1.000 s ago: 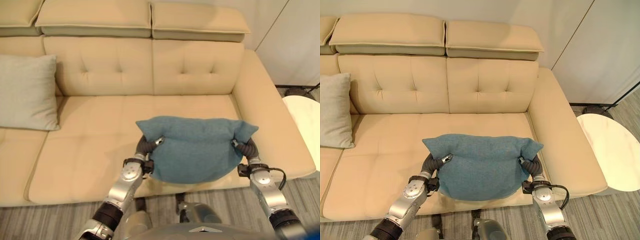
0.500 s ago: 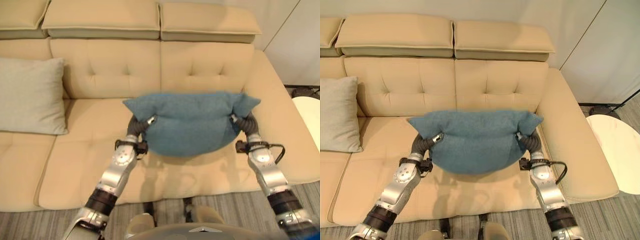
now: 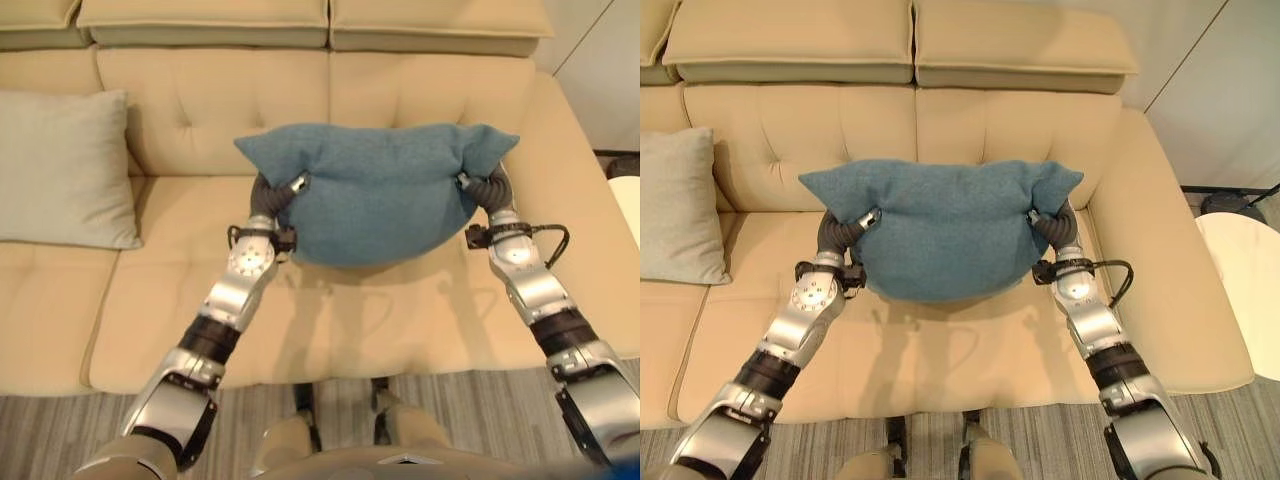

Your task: Pick up all the scattered cushions and arrange them neatly on the sofa.

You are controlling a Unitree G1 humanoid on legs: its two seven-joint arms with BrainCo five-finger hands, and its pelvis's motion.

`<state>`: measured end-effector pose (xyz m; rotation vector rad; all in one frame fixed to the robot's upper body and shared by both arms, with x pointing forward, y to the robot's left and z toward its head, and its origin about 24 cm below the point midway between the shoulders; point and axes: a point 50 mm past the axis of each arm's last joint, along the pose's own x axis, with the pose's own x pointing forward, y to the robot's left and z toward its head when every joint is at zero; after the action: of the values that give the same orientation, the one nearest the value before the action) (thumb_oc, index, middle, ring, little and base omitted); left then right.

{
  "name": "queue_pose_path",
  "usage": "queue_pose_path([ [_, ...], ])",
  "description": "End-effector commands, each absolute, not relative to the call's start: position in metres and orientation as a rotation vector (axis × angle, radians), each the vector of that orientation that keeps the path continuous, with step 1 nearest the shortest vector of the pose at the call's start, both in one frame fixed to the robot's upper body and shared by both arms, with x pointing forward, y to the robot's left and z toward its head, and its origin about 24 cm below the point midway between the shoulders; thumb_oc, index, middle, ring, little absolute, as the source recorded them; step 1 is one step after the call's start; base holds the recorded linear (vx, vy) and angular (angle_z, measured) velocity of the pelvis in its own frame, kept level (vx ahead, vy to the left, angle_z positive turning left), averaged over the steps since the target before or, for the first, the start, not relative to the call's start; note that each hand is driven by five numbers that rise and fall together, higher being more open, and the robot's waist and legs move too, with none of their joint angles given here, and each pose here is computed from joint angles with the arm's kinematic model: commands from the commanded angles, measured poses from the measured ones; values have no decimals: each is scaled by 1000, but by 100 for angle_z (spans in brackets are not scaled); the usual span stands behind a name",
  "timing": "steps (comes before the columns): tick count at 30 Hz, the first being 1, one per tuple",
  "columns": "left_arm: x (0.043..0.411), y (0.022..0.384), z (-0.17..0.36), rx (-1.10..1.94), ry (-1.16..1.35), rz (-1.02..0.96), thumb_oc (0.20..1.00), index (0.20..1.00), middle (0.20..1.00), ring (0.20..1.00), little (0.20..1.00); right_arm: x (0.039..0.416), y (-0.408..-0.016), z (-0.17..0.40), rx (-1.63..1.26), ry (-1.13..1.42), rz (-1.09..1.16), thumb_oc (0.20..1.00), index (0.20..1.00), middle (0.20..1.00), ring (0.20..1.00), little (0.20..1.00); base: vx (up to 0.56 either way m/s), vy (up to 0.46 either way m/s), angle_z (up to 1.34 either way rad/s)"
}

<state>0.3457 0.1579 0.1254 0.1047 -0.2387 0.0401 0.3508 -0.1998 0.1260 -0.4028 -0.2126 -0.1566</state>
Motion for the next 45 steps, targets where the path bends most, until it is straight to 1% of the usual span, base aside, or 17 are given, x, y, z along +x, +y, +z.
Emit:
queue_pose_path([
  [1,355,131,223,92,-646,-31,200,200,200,200,200,365,-188,213,-369,-526,-167,200,200,200,200,200,-45,4,24],
  [4,362,132,243,110,-683,-9,200,200,200,200,200,374,-182,232,-386,-553,-172,200,200,200,200,200,-12,13,20],
  [8,366,134,251,115,-693,7,200,200,200,200,200,378,-174,240,-373,-564,-161,200,200,200,200,200,2,9,1],
  [14,373,141,250,140,-659,47,200,200,200,200,200,383,-170,253,-405,-576,-167,200,200,200,200,200,0,0,0],
  [26,376,150,241,162,-624,89,200,200,200,200,200,385,-164,259,-407,-590,-168,200,200,200,200,200,0,-2,2],
  [27,379,157,245,203,-621,115,200,200,200,200,200,387,-161,262,-417,-596,-167,200,200,200,200,200,0,0,0],
  [32,388,161,266,267,-637,150,200,200,200,200,200,394,-161,280,-474,-610,-202,200,200,200,200,200,-6,-2,0],
  [33,390,161,278,282,-654,161,203,203,203,203,203,395,-161,288,-488,-616,-213,319,319,319,319,319,0,0,0],
  [34,391,161,286,289,-667,168,291,291,291,291,291,397,-161,292,-506,-619,-223,473,473,473,473,473,0,0,0],
  [35,391,161,286,289,-668,168,539,539,539,539,539,397,-161,293,-506,-621,-223,834,834,834,834,834,0,0,0],
  [36,394,159,305,316,-690,190,912,912,912,912,912,400,-166,307,-540,-617,-262,1000,1000,1000,1000,1000,-39,-9,1],
  [37,394,159,313,329,-701,194,1000,1000,1000,1000,1000,401,-170,312,-568,-613,-279,1000,1000,1000,1000,1000,-50,-4,6],
  [38,394,155,329,362,-733,209,1000,1000,1000,1000,1000,403,-171,322,-602,-610,-299,1000,1000,1000,1000,1000,-24,-2,9],
  [41,394,156,346,387,-751,236,1000,1000,1000,1000,1000,405,-173,331,-627,-593,-319,1000,1000,1000,1000,1000,-32,9,6],
  [45,395,156,357,410,-756,254,1000,1000,1000,1000,1000,408,-175,335,-668,-565,-331,1000,1000,1000,1000,1000,-9,3,0],
])
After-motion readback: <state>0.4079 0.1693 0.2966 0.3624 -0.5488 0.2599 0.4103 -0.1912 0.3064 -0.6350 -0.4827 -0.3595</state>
